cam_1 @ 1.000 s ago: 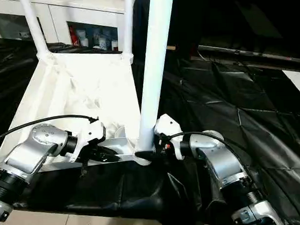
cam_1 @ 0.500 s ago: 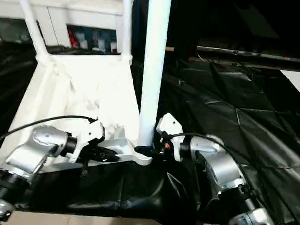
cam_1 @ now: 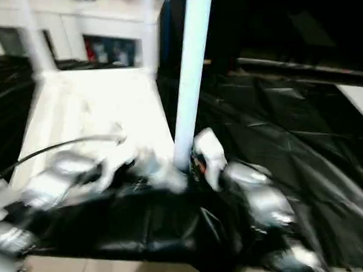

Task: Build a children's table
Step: Rotate leg to tighten

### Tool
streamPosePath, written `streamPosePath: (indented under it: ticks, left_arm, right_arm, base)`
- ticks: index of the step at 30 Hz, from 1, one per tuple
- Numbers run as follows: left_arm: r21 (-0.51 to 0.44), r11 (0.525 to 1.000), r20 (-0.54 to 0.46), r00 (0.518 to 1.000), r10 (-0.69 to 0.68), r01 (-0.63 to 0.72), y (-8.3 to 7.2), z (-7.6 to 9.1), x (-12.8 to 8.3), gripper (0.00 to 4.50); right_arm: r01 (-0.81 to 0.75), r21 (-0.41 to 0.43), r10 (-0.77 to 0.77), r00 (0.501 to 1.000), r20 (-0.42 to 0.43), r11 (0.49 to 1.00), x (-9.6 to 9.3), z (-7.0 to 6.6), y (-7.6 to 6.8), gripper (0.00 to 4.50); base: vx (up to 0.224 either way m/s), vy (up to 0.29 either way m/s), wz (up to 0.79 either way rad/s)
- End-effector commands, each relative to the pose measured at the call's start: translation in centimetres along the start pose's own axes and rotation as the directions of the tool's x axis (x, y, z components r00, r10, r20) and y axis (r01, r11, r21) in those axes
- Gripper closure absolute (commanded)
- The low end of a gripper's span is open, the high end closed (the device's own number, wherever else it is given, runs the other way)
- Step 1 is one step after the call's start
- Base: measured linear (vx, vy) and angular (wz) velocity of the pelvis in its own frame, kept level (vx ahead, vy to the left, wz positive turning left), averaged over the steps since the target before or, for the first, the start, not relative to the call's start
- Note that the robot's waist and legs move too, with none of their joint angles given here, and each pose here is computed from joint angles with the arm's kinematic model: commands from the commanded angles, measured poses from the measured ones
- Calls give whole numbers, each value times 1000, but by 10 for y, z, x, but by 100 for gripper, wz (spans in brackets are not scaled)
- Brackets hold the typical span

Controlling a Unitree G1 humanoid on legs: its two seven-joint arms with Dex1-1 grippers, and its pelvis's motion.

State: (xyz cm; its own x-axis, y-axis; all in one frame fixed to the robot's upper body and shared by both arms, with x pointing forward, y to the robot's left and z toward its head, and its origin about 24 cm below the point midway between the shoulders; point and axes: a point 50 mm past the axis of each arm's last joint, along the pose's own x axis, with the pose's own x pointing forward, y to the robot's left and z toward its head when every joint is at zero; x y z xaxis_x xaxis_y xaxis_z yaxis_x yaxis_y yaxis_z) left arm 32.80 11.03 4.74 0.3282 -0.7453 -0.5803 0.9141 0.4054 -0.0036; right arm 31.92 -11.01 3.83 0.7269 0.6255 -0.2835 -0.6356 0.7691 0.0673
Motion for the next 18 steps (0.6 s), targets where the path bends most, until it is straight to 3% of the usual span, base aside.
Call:
streamPosePath:
  ticks: [1, 3, 6, 9, 10, 12, 18]
  left_arm:
    - [-61, 985, 61, 985, 164, -160, 6, 19, 16, 450]
    - [-65, 982, 57, 982, 182, -179, 4, 25, 24, 450]
    - [-43, 981, 52, 980, 190, -187, -4, 37, 42, 450]
    - [-27, 986, 64, 984, 168, -166, -9, 43, 51, 450]
    - [-26, 986, 64, 984, 166, -165, -9, 43, 51, 450]
    - [-17, 990, 69, 988, 137, -136, -9, 40, 48, 450]
    - [31, 998, 97, 994, 43, -46, -8, 34, 36, 450]
  right_arm:
    - [102, 109, -86, 986, -144, 989, 18, -33, 19, 249]
    - [149, 130, -129, 980, -153, 980, 25, -32, 23, 249]
    - [173, 55, -162, 974, -159, 983, 42, -23, 33, 249]
    - [138, 63, -132, 986, -99, 988, 51, -9, 37, 249]
    - [134, 70, -128, 987, -92, 988, 51, -8, 37, 249]
    - [108, 100, -102, 993, -57, 989, 50, -3, 32, 179]
    - [-26, 28, 26, 999, -20, 999, 35, 2, 22, 138]
  base:
    - [0, 0, 0]
    - [0, 0, 0]
    - [0, 0, 0]
    - [0, 0, 0]
    - [0, 0, 0]
    - [0, 0, 0]
    - [0, 0, 0]
